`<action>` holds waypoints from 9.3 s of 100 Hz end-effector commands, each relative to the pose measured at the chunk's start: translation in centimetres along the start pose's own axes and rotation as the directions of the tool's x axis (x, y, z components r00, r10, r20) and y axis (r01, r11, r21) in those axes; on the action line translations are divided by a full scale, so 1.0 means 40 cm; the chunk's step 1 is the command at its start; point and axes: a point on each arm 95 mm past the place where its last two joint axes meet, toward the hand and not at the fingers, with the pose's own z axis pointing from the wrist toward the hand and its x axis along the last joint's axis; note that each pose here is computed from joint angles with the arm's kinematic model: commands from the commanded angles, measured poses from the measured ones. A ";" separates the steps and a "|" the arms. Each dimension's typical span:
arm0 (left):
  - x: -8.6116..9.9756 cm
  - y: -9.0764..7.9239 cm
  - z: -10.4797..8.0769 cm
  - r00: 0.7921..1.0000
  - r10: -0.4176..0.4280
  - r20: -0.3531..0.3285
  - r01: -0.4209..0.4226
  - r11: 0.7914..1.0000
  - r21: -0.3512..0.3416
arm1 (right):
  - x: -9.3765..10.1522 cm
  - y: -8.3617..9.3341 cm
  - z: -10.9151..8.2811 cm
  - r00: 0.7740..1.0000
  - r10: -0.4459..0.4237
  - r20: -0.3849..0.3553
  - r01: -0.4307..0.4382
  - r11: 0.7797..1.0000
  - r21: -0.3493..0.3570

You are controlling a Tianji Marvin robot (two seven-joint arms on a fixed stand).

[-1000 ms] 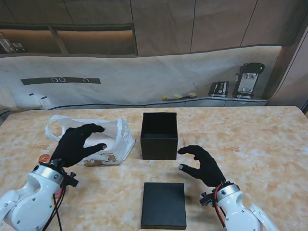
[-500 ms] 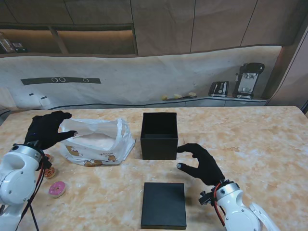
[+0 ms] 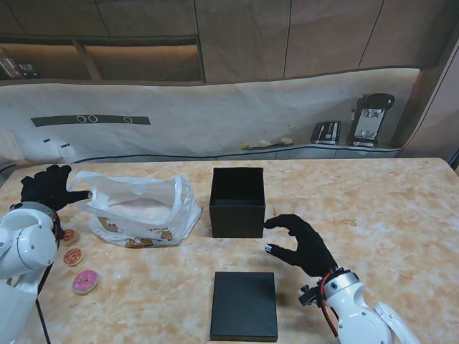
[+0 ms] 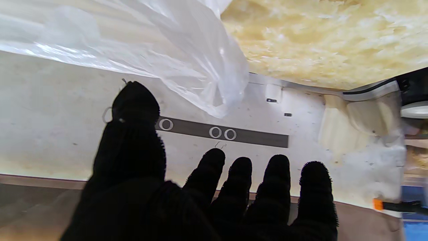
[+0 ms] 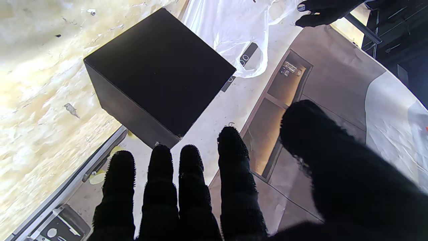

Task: Pack mini donuts into a plastic bag, tie the opening and put the bag into the gift box

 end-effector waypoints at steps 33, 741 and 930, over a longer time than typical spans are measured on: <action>-0.004 0.024 0.093 0.974 -0.152 0.166 0.173 0.978 -0.117 | 0.002 -0.016 0.003 1.000 -0.005 0.014 0.004 0.999 0.034; 0.415 0.015 -0.525 0.556 -0.820 -0.137 0.736 0.562 -0.378 | 0.100 0.254 -0.016 0.898 -0.360 -0.252 0.297 0.920 -0.255; 0.365 0.177 -0.484 0.757 -0.577 -0.308 0.477 0.809 -0.345 | -0.030 0.228 0.015 0.938 -0.312 -0.150 0.278 0.938 -0.208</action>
